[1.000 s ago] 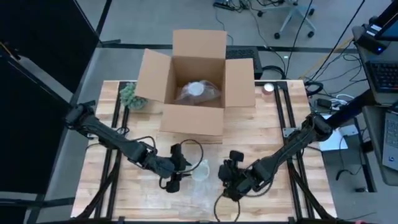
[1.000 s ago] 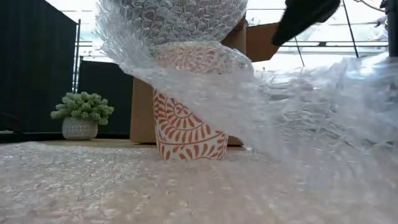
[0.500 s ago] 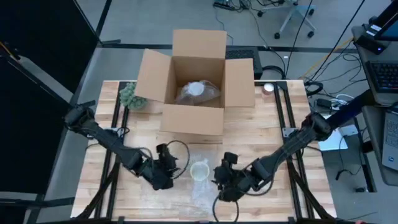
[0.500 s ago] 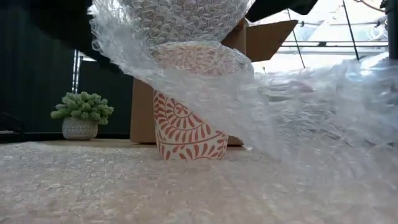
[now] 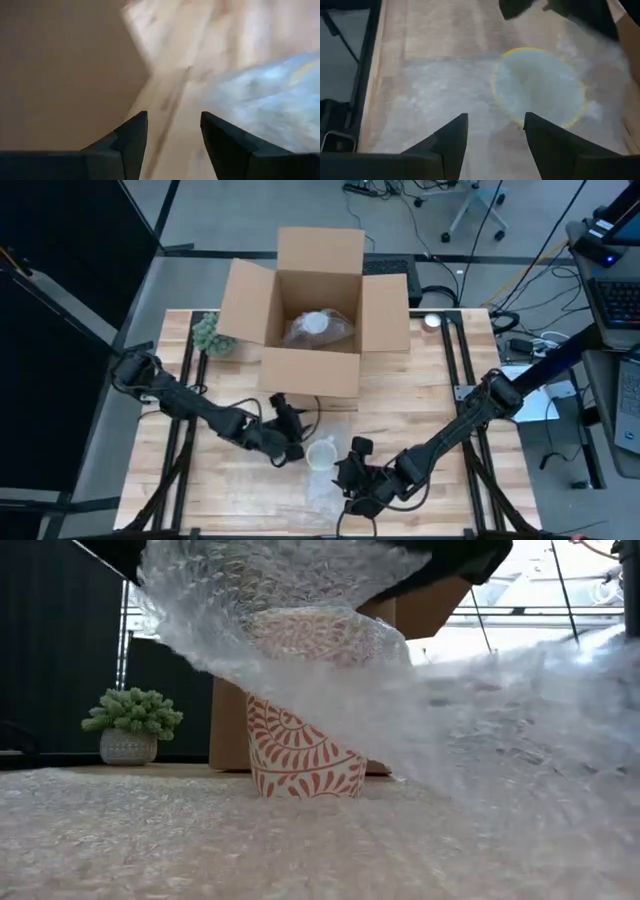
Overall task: Wrap mug
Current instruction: Wrap the yellow patterned mug with bubble wrap
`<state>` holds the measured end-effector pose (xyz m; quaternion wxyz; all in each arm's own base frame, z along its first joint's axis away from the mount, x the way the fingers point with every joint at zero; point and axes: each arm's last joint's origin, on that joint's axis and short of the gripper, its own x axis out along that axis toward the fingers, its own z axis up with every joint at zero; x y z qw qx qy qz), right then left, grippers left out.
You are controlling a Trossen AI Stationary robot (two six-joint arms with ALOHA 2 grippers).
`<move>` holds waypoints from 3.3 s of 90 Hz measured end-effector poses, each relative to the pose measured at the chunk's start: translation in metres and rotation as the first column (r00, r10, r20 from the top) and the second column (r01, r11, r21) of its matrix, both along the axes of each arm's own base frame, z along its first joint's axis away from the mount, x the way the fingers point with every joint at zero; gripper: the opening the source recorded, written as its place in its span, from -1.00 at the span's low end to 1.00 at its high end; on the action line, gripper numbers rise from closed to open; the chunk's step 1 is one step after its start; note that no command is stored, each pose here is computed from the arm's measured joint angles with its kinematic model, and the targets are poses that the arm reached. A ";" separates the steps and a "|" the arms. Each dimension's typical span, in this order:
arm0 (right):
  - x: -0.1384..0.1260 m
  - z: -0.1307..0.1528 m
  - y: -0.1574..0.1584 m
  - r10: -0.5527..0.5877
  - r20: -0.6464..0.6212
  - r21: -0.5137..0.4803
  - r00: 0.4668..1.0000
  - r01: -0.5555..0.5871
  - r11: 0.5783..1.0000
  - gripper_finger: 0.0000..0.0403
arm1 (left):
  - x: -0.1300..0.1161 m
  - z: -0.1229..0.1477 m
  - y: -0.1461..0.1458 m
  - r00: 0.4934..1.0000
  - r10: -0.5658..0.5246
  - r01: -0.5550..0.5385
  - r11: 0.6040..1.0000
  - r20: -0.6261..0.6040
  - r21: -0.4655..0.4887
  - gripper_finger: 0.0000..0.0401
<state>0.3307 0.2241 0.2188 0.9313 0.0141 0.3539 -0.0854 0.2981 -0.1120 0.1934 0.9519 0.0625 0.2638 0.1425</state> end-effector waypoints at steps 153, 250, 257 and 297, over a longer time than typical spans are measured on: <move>0.034 0.028 -0.053 0.098 -0.040 0.101 0.994 -0.093 0.991 -0.10 | 0.000 -0.010 -0.027 0.973 -0.230 0.225 0.963 -0.014 -0.145 -0.14; 0.043 0.013 -0.054 0.196 -0.111 0.184 0.974 -0.173 0.968 -0.10 | 0.000 -0.009 -0.027 0.973 -0.231 0.227 0.962 -0.008 -0.149 -0.14; 0.045 0.008 -0.053 0.193 -0.121 0.179 0.974 -0.170 0.969 -0.10 | 0.000 -0.009 -0.027 0.973 -0.230 0.227 0.963 -0.008 -0.149 -0.14; 0.059 -0.035 -0.052 0.183 -0.212 0.133 0.960 -0.157 0.979 -0.10 | 0.002 -0.007 -0.027 0.975 -0.221 0.221 0.963 0.016 -0.154 -0.14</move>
